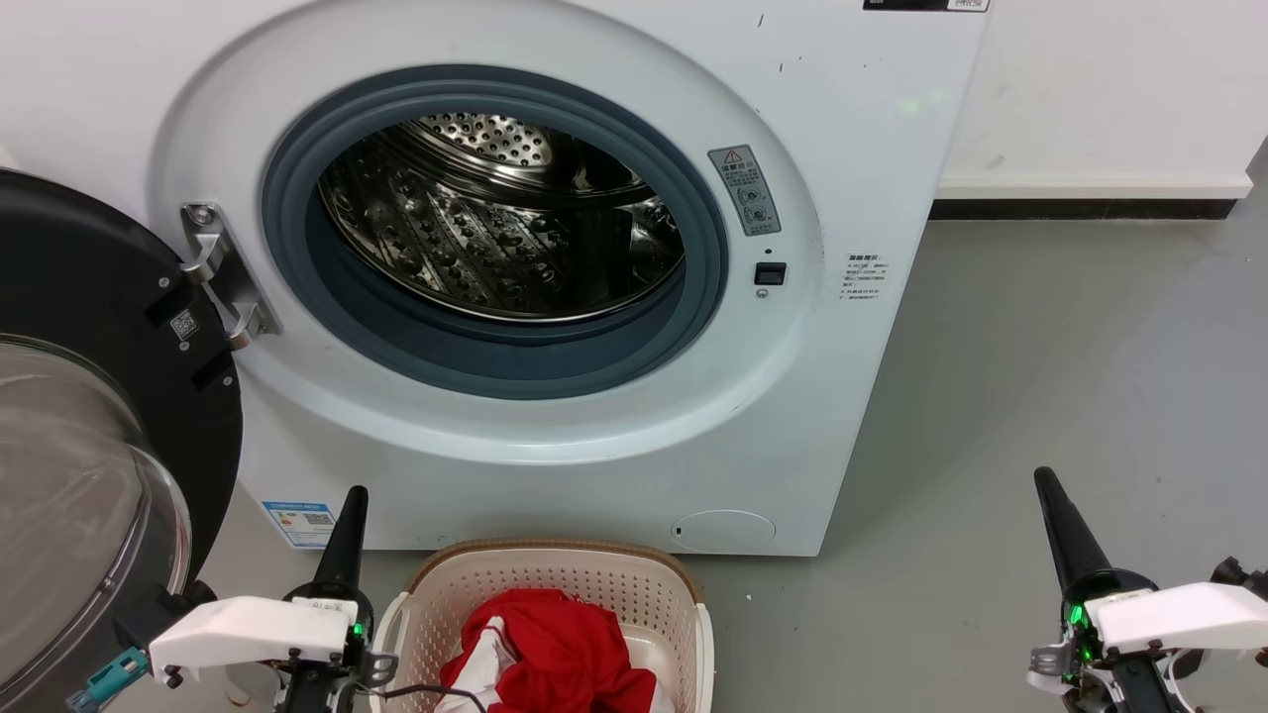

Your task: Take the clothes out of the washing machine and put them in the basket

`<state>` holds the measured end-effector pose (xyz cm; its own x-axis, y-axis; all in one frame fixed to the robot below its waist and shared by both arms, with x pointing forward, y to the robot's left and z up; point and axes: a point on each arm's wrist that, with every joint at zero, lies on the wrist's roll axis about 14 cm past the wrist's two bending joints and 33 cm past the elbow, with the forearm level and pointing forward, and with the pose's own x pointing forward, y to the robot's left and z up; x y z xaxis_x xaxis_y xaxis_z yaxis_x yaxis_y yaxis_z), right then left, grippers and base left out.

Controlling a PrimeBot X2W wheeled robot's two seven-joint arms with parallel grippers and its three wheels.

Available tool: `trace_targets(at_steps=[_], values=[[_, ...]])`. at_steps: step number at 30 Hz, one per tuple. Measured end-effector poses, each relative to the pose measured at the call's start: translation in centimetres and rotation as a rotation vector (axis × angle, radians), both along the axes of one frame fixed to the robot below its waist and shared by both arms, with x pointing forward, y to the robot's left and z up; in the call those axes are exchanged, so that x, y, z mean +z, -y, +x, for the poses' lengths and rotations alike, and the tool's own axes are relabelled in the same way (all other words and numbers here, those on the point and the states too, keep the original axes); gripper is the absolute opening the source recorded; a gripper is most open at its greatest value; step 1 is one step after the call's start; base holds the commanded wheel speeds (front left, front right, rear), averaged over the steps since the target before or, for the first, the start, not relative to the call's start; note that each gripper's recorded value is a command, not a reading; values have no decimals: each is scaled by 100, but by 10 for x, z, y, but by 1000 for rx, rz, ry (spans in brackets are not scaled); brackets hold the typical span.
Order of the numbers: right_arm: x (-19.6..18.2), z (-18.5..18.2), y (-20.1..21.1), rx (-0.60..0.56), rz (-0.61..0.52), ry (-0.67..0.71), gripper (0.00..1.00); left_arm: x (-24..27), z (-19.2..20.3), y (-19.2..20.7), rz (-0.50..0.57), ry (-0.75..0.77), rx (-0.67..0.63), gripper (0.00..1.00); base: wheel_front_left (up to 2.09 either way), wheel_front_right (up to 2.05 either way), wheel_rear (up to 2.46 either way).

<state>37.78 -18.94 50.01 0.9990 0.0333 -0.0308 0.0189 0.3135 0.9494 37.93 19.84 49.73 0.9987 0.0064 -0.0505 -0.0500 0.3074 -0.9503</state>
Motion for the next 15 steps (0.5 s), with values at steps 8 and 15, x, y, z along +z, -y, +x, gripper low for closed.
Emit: trace_targets(at_steps=[8,15], values=[[1,3,3,-12,89,3,0,3,3,0,-89,10,2,0,0,0,0],[1,4,5,-21,148,3,0,3,4,-1,-147,16,4,0,0,0,0]])
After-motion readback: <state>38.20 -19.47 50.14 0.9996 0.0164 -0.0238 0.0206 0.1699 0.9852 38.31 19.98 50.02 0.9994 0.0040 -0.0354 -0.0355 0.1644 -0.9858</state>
